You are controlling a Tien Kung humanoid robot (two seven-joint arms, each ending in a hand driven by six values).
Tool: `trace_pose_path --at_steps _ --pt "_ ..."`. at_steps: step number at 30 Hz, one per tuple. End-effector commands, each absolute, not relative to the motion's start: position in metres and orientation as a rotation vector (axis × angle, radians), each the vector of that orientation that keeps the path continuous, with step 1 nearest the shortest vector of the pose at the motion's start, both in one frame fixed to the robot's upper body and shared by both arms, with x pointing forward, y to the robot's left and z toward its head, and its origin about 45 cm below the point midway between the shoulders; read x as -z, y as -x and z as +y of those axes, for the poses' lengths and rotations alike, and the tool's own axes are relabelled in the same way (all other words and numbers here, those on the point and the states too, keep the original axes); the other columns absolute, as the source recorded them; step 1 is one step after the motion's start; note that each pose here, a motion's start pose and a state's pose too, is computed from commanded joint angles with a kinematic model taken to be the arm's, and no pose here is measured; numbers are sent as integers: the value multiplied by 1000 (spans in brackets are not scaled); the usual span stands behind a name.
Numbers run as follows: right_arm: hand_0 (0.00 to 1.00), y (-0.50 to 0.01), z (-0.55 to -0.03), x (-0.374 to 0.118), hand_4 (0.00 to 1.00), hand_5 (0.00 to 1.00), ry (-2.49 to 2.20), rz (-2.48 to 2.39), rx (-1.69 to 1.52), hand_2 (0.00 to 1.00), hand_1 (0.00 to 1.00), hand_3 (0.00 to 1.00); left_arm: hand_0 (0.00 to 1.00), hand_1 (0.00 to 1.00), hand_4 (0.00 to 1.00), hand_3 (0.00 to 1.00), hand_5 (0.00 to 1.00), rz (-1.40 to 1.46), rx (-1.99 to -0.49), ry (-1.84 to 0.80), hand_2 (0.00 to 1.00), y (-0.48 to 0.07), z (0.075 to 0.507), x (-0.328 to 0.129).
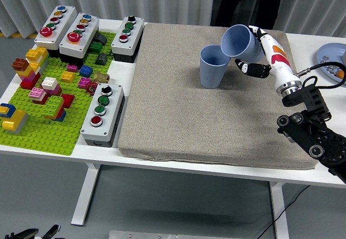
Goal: Pick cup pour cup place
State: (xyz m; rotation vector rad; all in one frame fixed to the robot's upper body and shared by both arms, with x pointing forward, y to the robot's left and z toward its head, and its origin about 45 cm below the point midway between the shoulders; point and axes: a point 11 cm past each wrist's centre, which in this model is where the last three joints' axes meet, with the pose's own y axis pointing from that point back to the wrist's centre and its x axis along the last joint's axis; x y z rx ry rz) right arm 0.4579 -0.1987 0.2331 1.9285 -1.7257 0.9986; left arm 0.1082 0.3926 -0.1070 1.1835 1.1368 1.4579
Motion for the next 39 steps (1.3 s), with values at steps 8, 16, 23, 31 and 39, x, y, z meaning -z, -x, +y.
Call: trace_pose_path --at_steps 8,16,23,31,39 --pt "723 -458 -201 -235 647 65 -1906 -1717 -1030 559 659 631 762 781 507 721 989 1137 -1459 -1181 825 -109 393 107" --pt "723 -458 -195 -238 648 64 -1883 -1680 -1102 559 657 629 762 781 507 721 989 1134 -1460 -1179 825 -110 392 107" --pt "722 -460 -196 -240 646 64 -1865 -1670 -1125 556 658 628 762 781 507 721 991 1135 -1461 -1179 825 -110 392 106" --pt "722 -461 -196 -243 645 63 -1844 -1657 -1149 555 656 627 762 781 507 721 991 1134 -1462 -1179 825 -111 393 106" --pt "722 -462 -197 -243 641 58 -1820 -1641 -1175 554 655 625 763 781 507 720 989 1133 -1462 -1182 825 -110 393 106"
